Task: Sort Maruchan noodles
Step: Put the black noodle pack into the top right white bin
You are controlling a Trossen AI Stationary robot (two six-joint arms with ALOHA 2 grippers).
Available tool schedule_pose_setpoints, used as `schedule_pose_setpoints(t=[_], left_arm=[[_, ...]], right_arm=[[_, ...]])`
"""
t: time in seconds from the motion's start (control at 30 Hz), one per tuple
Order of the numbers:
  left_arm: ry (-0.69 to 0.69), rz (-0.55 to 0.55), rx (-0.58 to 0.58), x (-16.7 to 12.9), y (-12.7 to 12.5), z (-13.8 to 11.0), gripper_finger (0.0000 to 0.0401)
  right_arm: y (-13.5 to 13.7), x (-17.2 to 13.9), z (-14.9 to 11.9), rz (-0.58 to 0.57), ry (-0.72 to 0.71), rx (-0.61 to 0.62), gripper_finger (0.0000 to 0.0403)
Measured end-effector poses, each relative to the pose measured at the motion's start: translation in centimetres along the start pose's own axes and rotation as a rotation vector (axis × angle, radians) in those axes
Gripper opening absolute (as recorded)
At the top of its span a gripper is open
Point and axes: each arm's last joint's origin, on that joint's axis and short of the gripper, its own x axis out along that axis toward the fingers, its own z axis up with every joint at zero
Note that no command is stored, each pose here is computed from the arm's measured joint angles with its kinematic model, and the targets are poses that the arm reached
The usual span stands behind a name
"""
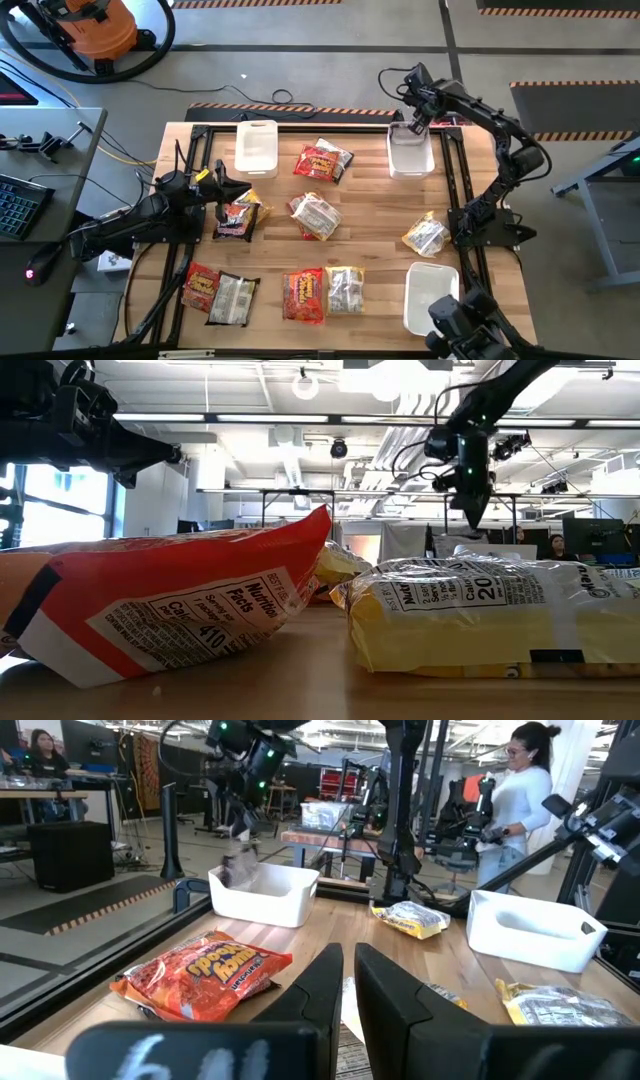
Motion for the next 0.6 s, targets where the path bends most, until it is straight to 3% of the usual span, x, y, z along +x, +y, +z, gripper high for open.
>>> schedule_pose_setpoints(t=[0.1,0.23,0.33,0.6], left_arm=[[0.000,0.000,0.000,0.0,0.0,0.0,0.0023],[0.000,0.000,0.000,0.0,0.0,0.0,0.0023],[0.000,0.000,0.000,0.0,0.0,0.0,0.0023],[0.000,0.000,0.000,0.0,0.0,0.0,0.0023]], right_arm=[[-0.3,-1.0,0.1,0.069,-0.012,0.035,0.0098],[0.5,-1.4,-0.3,0.341,-0.079,0.065,0.0042],[1.3,-1.8,-1.0,0.443,-0.104,0.058,0.0007],[4.4,-4.2,-1.8,0.510,-0.012,-0.062,0.0038]])
